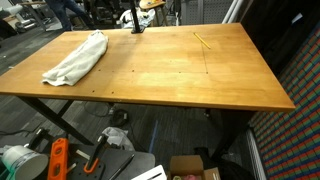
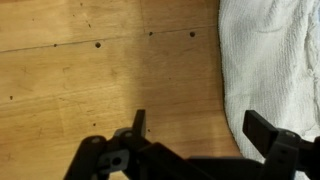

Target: Fold the towel in half

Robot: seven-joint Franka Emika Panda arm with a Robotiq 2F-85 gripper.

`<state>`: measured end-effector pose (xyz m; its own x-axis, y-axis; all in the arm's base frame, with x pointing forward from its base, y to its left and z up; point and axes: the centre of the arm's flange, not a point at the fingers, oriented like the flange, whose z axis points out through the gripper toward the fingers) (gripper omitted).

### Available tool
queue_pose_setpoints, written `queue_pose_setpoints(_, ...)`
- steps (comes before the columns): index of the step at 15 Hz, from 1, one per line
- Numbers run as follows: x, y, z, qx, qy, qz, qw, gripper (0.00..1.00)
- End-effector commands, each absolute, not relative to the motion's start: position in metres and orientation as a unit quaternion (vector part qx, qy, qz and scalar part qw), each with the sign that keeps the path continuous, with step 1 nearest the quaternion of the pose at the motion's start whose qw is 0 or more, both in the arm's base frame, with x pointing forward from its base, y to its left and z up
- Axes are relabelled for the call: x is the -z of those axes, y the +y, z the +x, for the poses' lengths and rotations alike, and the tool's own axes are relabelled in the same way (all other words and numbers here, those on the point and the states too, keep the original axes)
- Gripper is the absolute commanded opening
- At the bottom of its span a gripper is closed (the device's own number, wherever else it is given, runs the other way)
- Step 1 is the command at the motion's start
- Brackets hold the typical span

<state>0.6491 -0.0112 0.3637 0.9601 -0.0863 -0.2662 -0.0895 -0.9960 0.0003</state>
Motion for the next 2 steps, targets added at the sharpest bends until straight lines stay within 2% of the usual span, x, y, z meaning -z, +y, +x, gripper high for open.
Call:
queue_pose_setpoints(1,-0.3637,-0.0112,0.6491,-0.134,0.044,-0.990,0.006,1.00)
queue_pose_setpoints(2,-0.3637,-0.0111,0.6491,-0.134,0.044,-0.990,0.006,1.00)
